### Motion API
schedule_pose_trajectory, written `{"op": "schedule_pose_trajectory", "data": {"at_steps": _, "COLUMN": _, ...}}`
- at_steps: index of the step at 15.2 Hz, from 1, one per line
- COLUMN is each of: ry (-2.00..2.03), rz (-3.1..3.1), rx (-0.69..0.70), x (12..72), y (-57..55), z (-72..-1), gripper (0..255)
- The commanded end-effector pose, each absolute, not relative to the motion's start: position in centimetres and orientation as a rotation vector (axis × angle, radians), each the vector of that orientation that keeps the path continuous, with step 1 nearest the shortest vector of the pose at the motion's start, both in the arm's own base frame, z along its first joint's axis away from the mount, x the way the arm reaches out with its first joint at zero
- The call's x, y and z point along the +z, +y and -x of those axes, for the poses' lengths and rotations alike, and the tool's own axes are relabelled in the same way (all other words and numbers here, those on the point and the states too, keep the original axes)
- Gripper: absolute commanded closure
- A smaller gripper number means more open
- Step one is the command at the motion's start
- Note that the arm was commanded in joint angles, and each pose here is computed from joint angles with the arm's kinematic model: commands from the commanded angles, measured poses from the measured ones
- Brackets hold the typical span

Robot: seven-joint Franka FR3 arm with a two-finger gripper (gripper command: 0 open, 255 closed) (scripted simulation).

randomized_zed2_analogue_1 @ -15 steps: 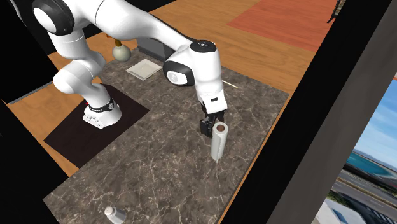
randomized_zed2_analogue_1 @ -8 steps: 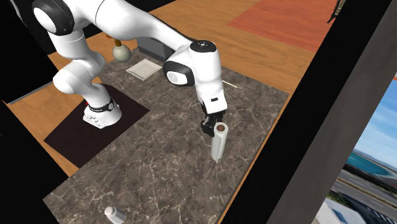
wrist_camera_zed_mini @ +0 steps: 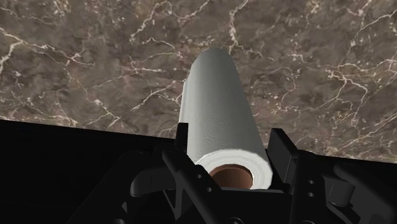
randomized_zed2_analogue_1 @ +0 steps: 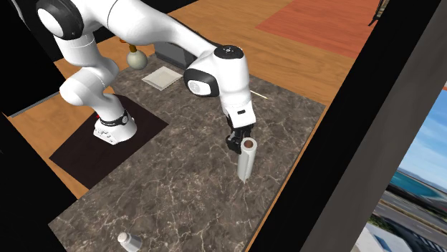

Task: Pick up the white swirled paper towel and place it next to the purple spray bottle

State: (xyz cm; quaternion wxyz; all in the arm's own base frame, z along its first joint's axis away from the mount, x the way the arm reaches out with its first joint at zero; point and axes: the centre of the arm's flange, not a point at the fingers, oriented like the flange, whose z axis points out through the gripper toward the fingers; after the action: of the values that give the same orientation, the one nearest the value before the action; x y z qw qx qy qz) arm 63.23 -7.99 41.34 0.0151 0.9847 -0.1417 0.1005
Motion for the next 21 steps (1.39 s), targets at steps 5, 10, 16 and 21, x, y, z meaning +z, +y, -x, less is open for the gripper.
{"op": "schedule_pose_trajectory", "data": {"at_steps": 5, "ry": -0.441, "rz": -3.064, "rx": 0.312, "x": 43.4, "y": -8.0, "z": -63.2, "gripper": 255}}
{"op": "schedule_pose_trajectory", "data": {"at_steps": 10, "ry": -0.441, "rz": -3.064, "rx": 0.312, "x": 46.1, "y": -8.0, "z": -63.2, "gripper": 255}}
{"op": "schedule_pose_trajectory", "data": {"at_steps": 16, "ry": -0.441, "rz": -3.064, "rx": 0.312, "x": 49.2, "y": -8.0, "z": -63.2, "gripper": 255}}
{"op": "schedule_pose_trajectory", "data": {"at_steps": 21, "ry": -0.441, "rz": -3.064, "rx": 0.312, "x": 51.9, "y": -8.0, "z": -63.2, "gripper": 255}}
